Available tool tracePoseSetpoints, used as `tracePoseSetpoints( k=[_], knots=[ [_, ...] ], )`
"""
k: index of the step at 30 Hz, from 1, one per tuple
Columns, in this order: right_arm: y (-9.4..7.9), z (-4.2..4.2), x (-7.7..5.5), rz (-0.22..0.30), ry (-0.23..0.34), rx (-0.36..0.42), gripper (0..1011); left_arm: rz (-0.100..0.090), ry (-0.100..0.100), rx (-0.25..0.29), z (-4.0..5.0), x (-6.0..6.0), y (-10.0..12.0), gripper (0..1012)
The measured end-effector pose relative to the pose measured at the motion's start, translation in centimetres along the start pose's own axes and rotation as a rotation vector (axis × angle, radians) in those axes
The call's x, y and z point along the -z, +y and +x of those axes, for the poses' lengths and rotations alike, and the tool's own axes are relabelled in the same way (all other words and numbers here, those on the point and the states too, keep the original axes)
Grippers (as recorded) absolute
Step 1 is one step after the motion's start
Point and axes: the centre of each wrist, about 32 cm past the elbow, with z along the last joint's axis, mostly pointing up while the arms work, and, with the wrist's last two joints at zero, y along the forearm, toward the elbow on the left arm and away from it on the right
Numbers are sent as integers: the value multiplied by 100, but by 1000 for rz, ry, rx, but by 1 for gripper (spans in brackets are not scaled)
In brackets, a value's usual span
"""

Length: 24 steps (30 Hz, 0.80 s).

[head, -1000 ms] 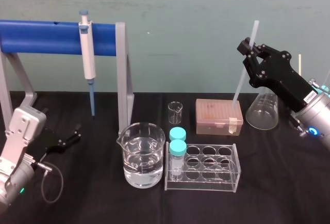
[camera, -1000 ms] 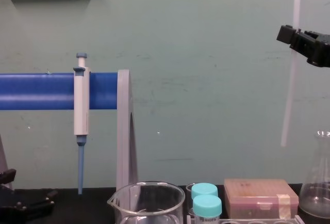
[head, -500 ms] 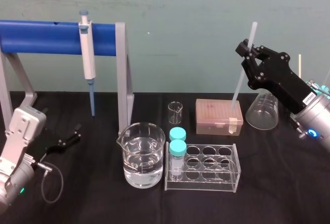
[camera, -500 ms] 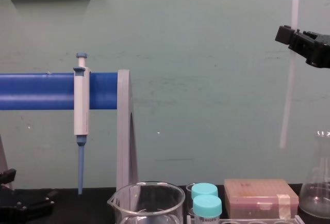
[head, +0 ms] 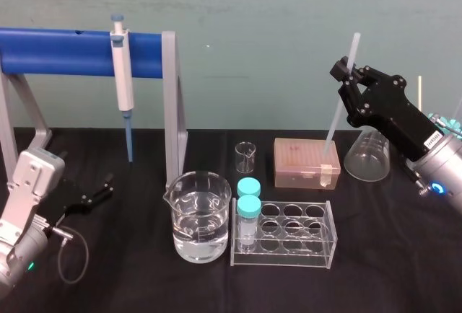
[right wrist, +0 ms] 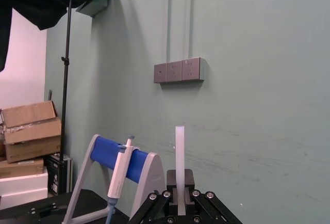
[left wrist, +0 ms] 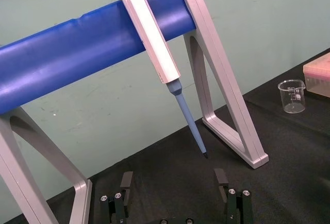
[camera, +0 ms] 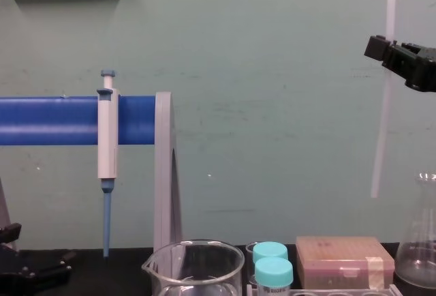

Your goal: Pick up the stirring rod with one hand, then place it down.

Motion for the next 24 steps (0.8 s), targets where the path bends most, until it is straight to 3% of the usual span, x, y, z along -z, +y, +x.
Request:
tracePoseSetpoints(
  k=[24],
  knots=[
    [7,5,14,-6,3,-6,67,0,0,0,0,0,0,1000]
  ],
)
